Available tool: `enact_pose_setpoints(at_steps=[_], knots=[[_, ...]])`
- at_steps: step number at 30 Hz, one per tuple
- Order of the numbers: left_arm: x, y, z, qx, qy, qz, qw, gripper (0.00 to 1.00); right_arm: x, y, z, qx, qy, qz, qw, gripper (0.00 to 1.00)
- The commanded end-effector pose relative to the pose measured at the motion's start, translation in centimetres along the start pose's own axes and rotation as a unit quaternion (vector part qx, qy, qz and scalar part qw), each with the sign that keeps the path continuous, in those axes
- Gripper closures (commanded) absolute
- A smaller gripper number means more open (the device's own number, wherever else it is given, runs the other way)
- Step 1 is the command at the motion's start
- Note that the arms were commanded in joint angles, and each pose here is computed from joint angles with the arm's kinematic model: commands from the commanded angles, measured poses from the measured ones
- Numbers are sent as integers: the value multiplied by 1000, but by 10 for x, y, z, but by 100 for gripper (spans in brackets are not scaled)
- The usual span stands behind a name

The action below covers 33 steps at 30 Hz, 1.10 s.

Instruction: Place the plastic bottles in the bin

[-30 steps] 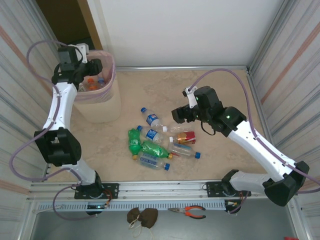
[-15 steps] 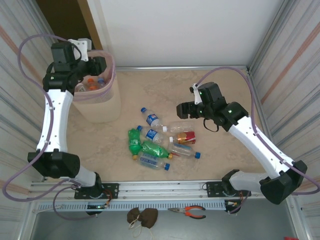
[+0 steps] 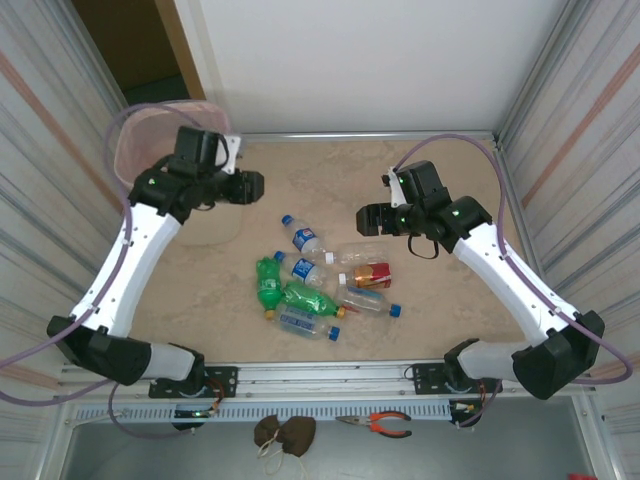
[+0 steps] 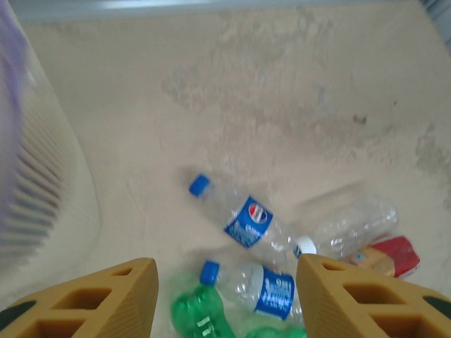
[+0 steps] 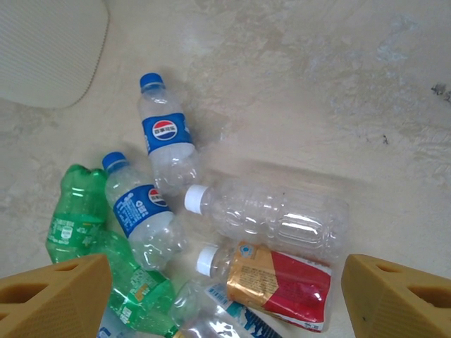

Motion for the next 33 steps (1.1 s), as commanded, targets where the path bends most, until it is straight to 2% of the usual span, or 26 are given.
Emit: enact_pose_setpoints(at_steps=[1, 8, 15, 23, 33], knots=[[31, -1, 12, -39, 41, 28, 998, 45, -6, 7, 2, -13, -11, -4, 1000, 16], [89, -32, 24, -61, 85, 89, 990, 43, -3, 6, 4, -22, -13, 2, 1000, 17], [134, -74, 45, -82, 119, 137, 980, 34, -3, 2, 4, -29, -16, 4, 999, 17], [162, -114, 53, -72, 140, 185, 970, 25, -3, -1, 5, -33, -17, 7, 999, 17], [190, -138, 67, -90, 154, 230, 957, 27, -3, -4, 5, -33, -16, 13, 999, 16]])
Point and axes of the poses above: each hand's point on the last joint's axis, 136 mm out from that joint toward the fingers, its own y axis back along the fingers, its own z axis along the line the jaws close on, x = y × z, the point moved 7 cm from there along y, back along the fingers, and after that the axes turned 14 degrees about y, right-handed, at the moved point
